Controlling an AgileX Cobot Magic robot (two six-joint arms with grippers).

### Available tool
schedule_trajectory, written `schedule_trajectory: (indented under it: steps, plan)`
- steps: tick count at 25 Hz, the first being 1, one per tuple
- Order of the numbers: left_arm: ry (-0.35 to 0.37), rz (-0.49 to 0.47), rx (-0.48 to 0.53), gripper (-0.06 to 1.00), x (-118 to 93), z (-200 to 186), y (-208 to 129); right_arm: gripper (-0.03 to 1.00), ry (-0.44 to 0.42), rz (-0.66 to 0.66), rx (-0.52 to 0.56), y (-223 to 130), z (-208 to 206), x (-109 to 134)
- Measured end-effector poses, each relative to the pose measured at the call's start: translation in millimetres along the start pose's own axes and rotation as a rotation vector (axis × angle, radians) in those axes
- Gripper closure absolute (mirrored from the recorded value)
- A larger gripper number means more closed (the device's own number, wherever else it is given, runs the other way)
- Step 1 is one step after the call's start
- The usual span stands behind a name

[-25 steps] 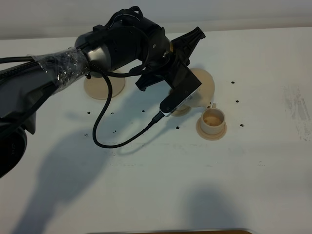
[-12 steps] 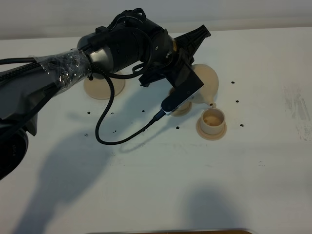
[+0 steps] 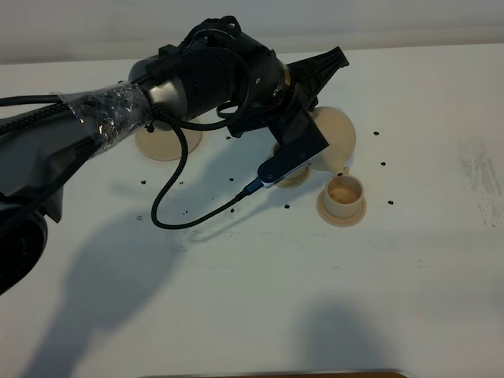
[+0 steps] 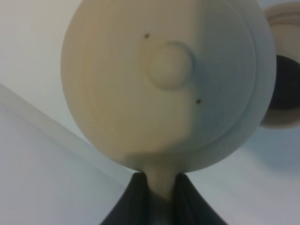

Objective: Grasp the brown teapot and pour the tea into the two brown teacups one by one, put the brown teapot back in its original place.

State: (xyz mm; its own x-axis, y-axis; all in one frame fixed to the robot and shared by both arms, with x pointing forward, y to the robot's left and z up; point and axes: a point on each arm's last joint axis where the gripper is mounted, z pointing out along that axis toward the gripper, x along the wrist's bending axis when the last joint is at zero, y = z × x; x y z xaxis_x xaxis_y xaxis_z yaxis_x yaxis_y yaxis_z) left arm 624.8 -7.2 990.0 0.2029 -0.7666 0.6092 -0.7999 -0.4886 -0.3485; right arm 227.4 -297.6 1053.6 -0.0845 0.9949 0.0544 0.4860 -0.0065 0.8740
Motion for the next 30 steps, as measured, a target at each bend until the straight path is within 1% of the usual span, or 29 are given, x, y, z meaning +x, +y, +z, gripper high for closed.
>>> schedule_trajectory:
  steps: [16,24,30]
  plan:
    - [0.027,0.103,0.022,0.86,4.9,-0.2,2.6,0.53,0.000,0.000,0.000,0.0,0.0,0.0]
    - [0.037,0.124,0.034,0.86,5.6,1.1,2.3,0.53,0.000,0.000,0.000,0.0,0.0,0.0]
    - [0.044,0.139,0.027,0.86,6.7,6.3,9.4,0.53,0.000,0.000,0.000,0.0,0.0,0.0]
